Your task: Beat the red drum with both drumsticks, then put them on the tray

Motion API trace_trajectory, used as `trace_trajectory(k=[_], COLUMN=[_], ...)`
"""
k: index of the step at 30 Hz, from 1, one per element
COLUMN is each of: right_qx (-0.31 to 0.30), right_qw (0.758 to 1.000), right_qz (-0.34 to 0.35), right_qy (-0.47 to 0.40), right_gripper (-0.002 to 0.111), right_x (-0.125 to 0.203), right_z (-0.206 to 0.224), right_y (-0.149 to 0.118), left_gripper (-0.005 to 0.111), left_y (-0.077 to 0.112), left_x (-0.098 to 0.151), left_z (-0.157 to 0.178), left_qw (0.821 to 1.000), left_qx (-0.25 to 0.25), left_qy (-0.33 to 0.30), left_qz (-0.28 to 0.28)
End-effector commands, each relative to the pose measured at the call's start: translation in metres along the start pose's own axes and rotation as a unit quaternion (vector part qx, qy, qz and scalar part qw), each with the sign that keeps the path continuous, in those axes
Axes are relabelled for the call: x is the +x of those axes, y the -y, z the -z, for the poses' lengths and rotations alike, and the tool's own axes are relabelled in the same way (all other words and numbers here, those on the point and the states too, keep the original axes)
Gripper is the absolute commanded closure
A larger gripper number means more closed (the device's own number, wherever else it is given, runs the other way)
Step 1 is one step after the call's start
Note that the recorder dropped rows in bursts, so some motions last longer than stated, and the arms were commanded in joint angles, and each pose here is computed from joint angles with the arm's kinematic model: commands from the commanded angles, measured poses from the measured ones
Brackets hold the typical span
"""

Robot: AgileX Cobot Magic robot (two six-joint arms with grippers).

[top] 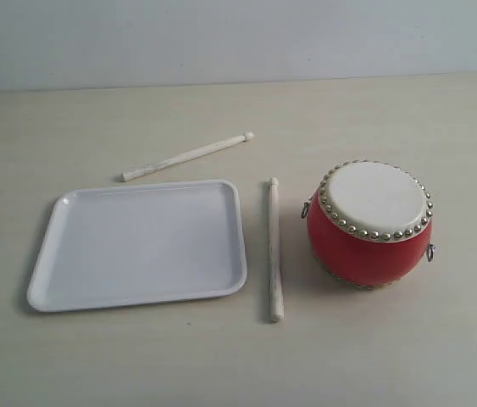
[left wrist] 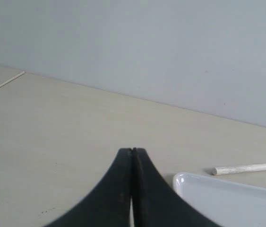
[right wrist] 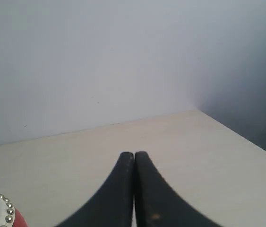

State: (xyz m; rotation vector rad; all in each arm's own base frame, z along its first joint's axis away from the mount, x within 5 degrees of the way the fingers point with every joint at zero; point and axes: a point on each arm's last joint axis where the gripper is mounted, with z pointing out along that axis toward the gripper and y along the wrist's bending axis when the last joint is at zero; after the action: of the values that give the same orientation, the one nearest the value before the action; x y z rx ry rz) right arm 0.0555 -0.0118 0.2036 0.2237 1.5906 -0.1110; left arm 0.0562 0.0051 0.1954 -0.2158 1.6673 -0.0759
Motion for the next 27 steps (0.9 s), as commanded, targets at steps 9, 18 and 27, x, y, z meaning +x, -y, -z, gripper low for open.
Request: trace_trajectory(k=[9, 18, 27], right_qx=[-0.027, -0.027, -0.027], right_qw=[1.0, 1.0, 1.0], right_qz=[0.003, 0.003, 0.003], right_qy=[0.003, 0.003, 0.003], right_gripper=[0.108, 0.108, 0.108], right_x=[0.0008, 0.0008, 0.0008], right_z=[0.0004, 0.0004, 0.0004], right_y=[-0.0029, -0.0029, -0.0029], left_gripper=[0.107, 0.107, 0.107], left_y=[0.0, 0.0, 0.0], left_x=[-0.0007, -0.0007, -0.0007], left_z=[0.0005, 0.0005, 0.0005], left_qw=[1.0, 1.0, 1.0], left_qx=[0.0, 0.0, 0.0], left_qy=[0.005, 0.005, 0.005], left_qz=[0.001, 0.001, 0.0])
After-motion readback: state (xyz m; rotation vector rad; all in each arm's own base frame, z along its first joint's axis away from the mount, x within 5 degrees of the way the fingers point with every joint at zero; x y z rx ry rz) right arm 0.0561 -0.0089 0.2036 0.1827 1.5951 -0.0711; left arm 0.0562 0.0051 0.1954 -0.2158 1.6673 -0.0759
